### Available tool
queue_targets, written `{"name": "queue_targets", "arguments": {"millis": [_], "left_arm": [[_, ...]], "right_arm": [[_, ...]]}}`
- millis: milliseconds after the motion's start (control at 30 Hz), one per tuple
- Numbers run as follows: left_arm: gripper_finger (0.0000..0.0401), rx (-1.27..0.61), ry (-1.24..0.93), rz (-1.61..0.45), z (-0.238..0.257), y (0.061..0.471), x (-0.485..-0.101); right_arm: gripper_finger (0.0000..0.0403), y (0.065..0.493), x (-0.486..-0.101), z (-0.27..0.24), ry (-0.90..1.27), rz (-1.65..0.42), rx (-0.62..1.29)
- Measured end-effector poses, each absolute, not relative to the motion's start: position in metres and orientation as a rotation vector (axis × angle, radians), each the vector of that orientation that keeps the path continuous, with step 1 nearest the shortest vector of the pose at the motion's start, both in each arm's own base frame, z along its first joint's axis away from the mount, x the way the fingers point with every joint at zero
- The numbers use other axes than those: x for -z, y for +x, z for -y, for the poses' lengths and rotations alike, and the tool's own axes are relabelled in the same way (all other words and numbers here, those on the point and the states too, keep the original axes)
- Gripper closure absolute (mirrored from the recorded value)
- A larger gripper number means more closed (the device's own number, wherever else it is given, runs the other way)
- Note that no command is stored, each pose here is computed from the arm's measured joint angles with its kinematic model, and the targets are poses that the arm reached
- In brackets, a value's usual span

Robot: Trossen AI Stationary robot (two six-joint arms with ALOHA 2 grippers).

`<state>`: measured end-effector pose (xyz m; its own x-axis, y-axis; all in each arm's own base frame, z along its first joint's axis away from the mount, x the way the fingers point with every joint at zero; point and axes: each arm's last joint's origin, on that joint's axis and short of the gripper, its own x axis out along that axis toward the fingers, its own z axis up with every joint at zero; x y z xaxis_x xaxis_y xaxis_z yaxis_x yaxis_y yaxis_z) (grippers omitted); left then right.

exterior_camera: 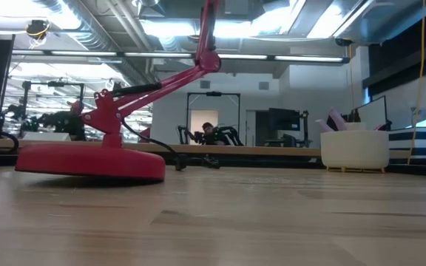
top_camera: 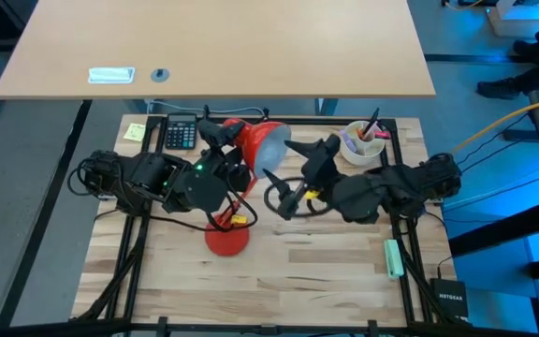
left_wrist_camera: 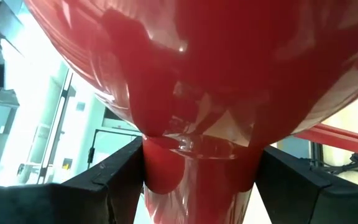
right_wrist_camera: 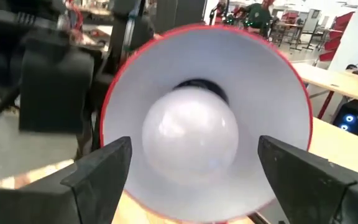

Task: Screw lightbulb
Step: Insert the light bulb into the lamp

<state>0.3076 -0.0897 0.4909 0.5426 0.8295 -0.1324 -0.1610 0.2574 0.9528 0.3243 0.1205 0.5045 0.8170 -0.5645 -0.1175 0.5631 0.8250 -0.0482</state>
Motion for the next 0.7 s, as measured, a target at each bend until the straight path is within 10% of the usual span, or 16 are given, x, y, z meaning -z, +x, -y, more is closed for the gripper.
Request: {"name": "queue_targets", "arguments": {"millis": [700], "left_arm": [[0.015, -0.757, 1.11, -0.733, 0.089, 0.307, -0.492]], "right_arm": [[0.0049, 0.309, -0.504, -0.141, -1.196, -0.479, 0.432]]}}
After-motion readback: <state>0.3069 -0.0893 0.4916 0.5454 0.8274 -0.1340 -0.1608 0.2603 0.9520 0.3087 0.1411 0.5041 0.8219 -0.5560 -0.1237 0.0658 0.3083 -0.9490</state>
